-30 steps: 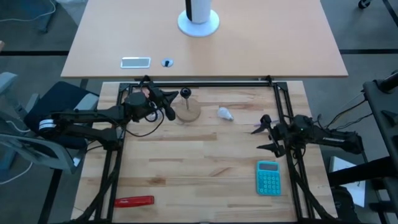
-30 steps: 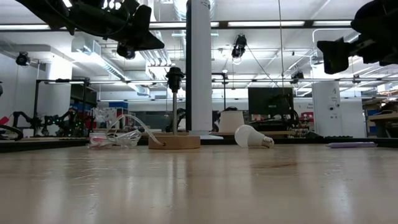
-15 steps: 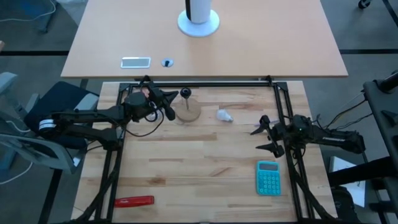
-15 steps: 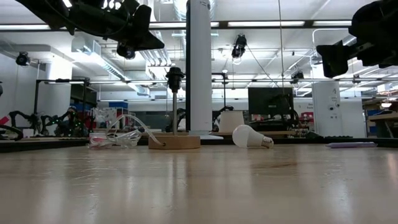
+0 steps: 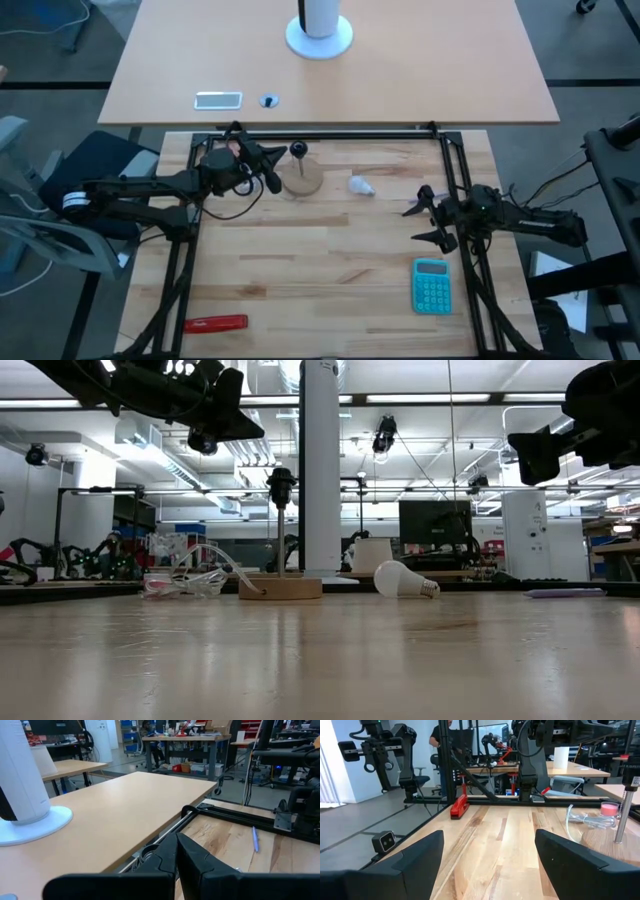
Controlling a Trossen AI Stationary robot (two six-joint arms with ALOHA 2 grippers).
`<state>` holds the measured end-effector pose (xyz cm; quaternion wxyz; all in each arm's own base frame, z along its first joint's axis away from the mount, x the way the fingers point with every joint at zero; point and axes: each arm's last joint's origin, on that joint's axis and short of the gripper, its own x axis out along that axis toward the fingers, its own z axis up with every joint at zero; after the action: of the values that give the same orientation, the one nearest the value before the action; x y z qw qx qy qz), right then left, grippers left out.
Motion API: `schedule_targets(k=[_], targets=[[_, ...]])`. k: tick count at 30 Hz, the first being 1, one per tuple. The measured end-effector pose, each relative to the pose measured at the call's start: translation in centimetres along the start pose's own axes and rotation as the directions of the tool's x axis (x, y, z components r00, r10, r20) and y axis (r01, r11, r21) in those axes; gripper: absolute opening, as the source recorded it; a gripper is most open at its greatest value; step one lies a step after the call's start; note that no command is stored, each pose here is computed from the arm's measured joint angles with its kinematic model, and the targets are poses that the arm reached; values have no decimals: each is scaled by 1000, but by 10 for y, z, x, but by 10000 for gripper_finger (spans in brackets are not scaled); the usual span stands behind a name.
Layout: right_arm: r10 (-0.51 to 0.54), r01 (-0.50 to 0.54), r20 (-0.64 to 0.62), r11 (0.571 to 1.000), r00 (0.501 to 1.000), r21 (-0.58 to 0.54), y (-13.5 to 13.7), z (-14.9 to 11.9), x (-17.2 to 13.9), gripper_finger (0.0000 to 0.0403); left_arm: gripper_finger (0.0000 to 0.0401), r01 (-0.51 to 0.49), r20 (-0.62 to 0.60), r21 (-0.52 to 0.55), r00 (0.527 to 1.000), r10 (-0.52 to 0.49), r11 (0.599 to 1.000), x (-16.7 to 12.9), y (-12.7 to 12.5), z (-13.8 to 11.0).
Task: Screw lightbulb
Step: Return to Home Position
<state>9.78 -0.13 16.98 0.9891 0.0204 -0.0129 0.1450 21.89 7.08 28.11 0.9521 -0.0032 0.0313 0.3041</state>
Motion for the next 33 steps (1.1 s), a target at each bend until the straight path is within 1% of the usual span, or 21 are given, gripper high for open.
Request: schedule_targets(k=[13, 24, 33], targets=[[0, 0, 0, 1000, 1000, 0, 0, 0, 0, 293, 0, 0, 0, 0, 1000, 0, 1000, 0, 0, 0], [0, 0, 0, 1000, 1000, 0, 0, 0, 0, 311, 0, 0, 0, 0, 1000, 0, 1000, 0, 0, 0], [0, 0, 0, 1000, 1000, 0, 0, 0, 0, 298, 0, 0, 0, 0, 1000, 0, 1000, 0, 0, 0]])
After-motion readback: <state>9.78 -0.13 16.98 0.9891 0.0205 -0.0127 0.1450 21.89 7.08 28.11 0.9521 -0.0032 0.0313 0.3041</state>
